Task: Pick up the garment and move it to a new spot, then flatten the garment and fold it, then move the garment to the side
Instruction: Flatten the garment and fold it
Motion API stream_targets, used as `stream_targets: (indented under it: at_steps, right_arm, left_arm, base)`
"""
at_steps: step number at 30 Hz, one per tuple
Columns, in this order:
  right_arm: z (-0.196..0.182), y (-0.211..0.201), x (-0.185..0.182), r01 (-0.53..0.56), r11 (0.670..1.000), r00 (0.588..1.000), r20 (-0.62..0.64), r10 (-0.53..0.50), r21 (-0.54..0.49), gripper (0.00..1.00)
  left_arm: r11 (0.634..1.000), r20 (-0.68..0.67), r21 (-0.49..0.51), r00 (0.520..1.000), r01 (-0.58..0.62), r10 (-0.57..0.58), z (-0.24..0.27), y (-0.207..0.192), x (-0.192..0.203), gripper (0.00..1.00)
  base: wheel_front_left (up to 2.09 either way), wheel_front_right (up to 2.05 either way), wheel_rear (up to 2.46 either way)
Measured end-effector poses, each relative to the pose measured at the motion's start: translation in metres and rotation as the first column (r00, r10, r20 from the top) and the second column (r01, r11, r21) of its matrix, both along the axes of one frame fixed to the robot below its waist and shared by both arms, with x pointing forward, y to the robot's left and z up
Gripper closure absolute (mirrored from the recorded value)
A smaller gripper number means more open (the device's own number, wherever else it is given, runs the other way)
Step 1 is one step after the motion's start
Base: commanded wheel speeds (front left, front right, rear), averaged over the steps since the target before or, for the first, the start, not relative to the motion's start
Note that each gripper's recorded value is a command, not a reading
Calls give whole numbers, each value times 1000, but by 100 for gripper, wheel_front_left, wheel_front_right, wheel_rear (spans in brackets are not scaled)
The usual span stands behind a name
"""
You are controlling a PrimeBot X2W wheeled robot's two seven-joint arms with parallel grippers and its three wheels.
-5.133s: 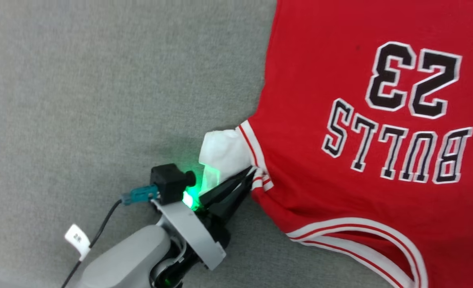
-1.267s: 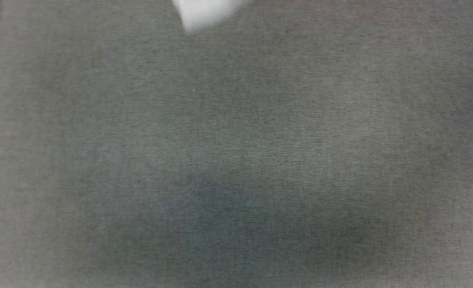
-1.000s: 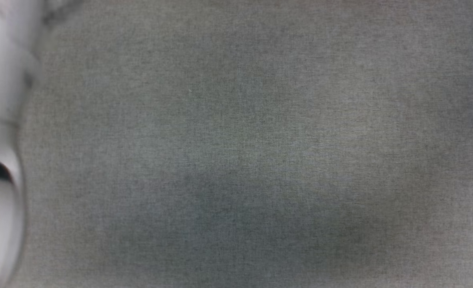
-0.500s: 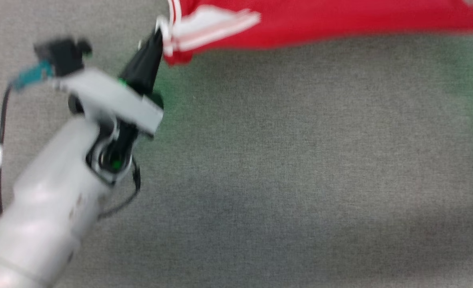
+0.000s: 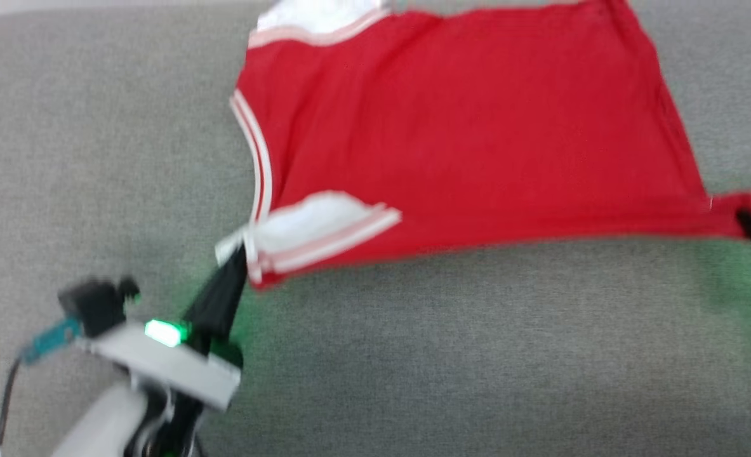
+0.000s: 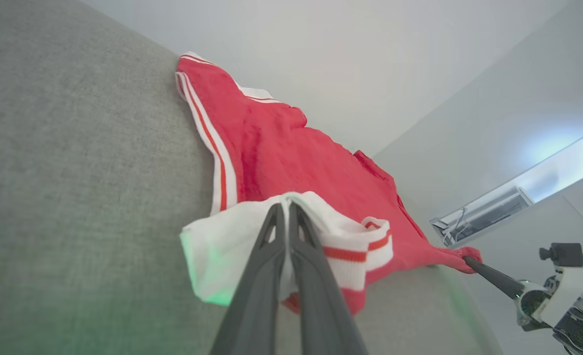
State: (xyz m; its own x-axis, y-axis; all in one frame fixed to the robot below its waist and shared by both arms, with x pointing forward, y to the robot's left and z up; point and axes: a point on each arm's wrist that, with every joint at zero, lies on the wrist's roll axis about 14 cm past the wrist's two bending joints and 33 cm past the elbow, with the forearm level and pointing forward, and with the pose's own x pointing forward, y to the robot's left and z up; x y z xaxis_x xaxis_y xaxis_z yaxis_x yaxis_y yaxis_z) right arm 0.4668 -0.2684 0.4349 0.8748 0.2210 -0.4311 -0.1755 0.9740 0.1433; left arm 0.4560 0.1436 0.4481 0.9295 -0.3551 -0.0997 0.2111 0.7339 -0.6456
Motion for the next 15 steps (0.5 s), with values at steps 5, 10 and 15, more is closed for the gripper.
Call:
stream_targets:
  at_steps: [5,10,15]
  right_arm:
    - [0,-1,-34,10,1000,999,-33,-9,23,100]
    - [4,-3,-65,25,1000,998,-62,-24,19,100]
    - [25,7,-62,21,1000,1000,-14,-21,15,100]
  left_arm:
    - [998,-21,45,999,45,-44,-5,1,-35,100]
    - [996,-33,45,996,80,-79,-2,-3,-63,100]
    - [996,26,38,997,77,-78,16,-4,-57,100]
  base:
    - [0,0,0]
    - [0,0,0]
    - [0,0,0]
